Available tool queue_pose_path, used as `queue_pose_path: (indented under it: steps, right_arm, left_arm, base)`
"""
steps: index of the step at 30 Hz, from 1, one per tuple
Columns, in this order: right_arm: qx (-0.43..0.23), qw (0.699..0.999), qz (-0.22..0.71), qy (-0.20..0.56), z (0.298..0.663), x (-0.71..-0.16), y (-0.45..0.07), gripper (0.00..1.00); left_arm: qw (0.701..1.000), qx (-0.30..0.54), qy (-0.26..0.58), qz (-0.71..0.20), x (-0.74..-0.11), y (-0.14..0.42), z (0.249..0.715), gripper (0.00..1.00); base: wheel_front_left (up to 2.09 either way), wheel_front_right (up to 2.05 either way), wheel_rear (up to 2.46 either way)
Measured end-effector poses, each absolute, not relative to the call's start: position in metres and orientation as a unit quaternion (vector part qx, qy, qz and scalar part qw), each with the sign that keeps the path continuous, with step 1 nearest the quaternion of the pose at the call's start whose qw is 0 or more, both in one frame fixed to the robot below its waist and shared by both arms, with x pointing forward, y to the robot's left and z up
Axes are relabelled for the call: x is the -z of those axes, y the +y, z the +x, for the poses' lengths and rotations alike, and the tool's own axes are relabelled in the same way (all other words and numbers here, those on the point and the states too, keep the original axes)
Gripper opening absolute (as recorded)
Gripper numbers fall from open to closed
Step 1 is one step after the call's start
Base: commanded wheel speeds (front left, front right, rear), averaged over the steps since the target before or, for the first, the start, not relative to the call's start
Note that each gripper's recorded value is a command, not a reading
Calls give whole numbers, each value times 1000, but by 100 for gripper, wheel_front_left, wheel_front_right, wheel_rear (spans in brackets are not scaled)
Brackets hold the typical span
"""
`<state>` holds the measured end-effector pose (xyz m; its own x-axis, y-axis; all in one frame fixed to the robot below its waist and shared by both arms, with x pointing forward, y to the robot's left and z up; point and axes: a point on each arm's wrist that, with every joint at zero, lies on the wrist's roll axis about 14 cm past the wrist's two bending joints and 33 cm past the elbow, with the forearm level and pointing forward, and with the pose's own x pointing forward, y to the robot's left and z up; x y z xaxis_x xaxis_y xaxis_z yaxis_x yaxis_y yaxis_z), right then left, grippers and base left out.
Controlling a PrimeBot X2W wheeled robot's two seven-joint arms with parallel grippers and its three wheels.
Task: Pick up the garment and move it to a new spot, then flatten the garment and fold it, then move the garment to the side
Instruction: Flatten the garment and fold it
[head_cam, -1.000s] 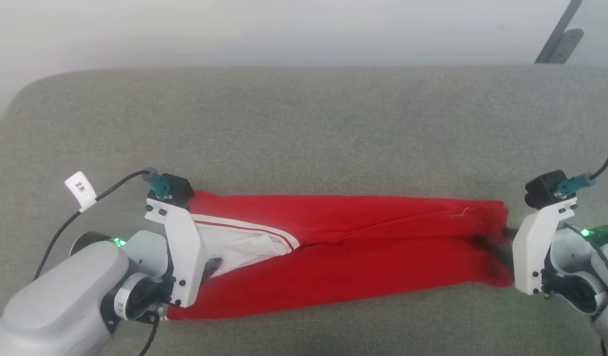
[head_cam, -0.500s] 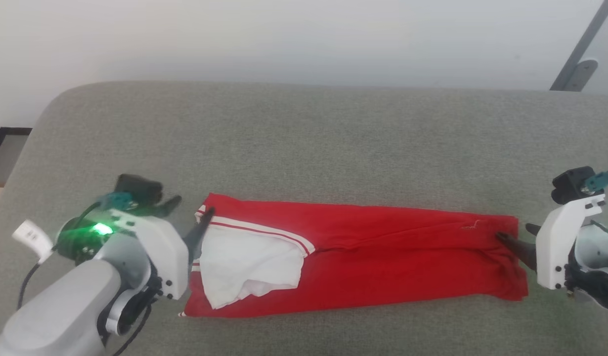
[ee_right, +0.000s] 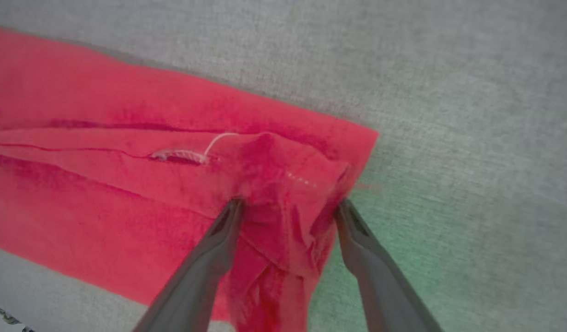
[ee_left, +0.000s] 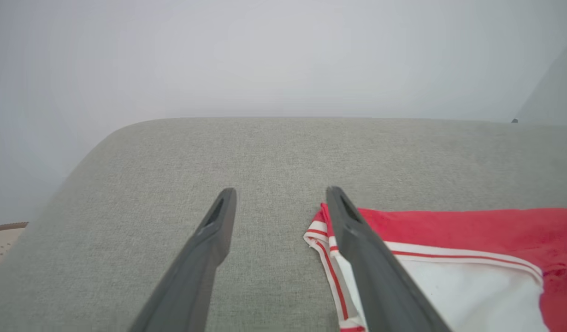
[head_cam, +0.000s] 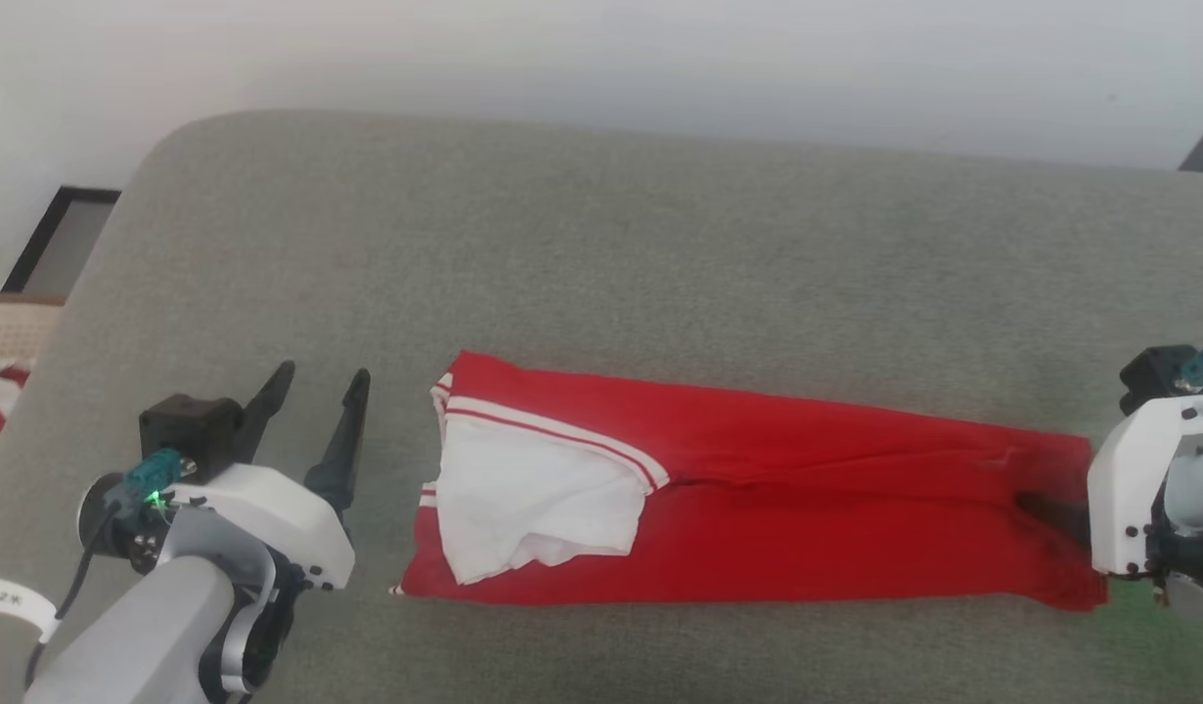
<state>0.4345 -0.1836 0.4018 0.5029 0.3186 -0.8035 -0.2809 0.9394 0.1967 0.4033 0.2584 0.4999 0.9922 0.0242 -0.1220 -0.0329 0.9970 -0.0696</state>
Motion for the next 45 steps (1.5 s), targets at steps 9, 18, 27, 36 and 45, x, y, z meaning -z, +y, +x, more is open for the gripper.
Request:
queue_pose_path:
  steps: [9,18,27,36,45]
  right_arm:
    - [-172,841,33,511,441,-375,-171,0]
    - [-162,852,65,493,452,-380,-174,0]
    - [-71,883,61,461,458,-395,-250,0]
    - [0,895,42,444,455,-407,-307,0]
    - [-133,900,71,408,455,-440,-219,0]
  left_arm:
    - [996,-72,33,-40,-497,280,395,100]
    - [994,-99,17,-49,-490,289,385,100]
    - [995,-87,11,-52,-485,282,391,100]
    - [996,-68,14,-51,-480,273,399,100]
    - [997,-57,8,-49,-482,267,402,100]
  base:
    - [0,0,0]
    - [0,0,0]
    - [0,0,0]
    - [0,0,0]
    - [0,0,0]
